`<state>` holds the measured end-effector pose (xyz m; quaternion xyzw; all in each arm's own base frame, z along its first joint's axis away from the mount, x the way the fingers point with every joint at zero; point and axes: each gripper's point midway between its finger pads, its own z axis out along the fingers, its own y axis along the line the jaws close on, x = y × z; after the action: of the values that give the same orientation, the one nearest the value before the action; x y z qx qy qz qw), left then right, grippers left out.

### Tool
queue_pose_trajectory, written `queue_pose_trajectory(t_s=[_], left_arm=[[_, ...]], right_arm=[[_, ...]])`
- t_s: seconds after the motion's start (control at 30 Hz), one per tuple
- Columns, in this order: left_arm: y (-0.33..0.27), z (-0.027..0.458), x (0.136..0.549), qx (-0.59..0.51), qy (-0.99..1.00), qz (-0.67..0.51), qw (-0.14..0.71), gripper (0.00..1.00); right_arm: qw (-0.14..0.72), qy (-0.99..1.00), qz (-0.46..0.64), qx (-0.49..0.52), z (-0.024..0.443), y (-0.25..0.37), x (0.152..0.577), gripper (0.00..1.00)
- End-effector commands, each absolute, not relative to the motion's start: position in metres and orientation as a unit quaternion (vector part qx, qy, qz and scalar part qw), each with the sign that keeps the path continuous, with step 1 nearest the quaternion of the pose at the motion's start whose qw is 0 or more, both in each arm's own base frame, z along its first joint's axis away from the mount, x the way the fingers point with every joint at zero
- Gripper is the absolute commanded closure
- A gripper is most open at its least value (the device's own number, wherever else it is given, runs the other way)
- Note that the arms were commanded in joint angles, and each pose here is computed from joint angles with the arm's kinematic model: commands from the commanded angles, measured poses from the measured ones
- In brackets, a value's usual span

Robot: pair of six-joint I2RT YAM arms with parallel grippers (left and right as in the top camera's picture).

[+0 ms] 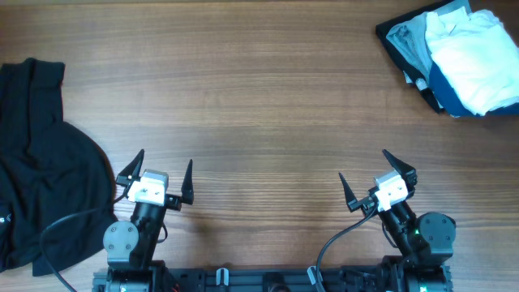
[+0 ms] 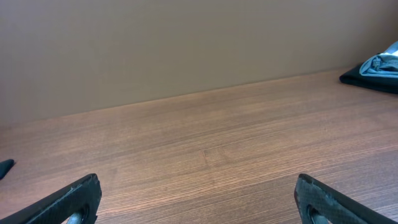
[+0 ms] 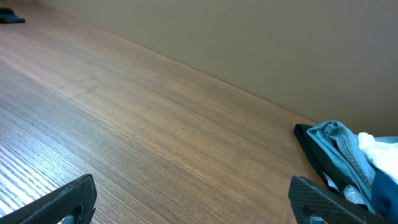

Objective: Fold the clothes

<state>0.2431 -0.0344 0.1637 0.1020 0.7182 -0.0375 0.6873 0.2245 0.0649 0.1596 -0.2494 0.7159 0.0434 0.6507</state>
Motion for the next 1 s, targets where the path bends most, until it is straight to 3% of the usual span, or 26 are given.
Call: queue_pose_trajectory(t_s=[0.0,0.53,0.7,0.97], left_arm=[[-0.034,0.161,0.243,0.106,0.719,-0.036,0.686,0.00],[-0.035,0.161,0.243,0.106,0.718,-0.036,0.686,0.00],[-0.059,0.170,0.236,0.156,0.697,-0.089,0.695,0.00],[-0.061,0.210,0.231,0.074,0.676,-0.180,0.711,0.00]], right_arm=[[0.654,0.710,0.049,-0.258,0.162,0.068,0.223,0.00],[0.663,0.695,0.062,-0.270,0.169,0.075,0.221,0.00],[0.687,0.675,0.063,-0.260,0.186,0.075,0.222,0.00],[0.719,0.662,0.082,-0.195,0.213,0.065,0.234,0.00]])
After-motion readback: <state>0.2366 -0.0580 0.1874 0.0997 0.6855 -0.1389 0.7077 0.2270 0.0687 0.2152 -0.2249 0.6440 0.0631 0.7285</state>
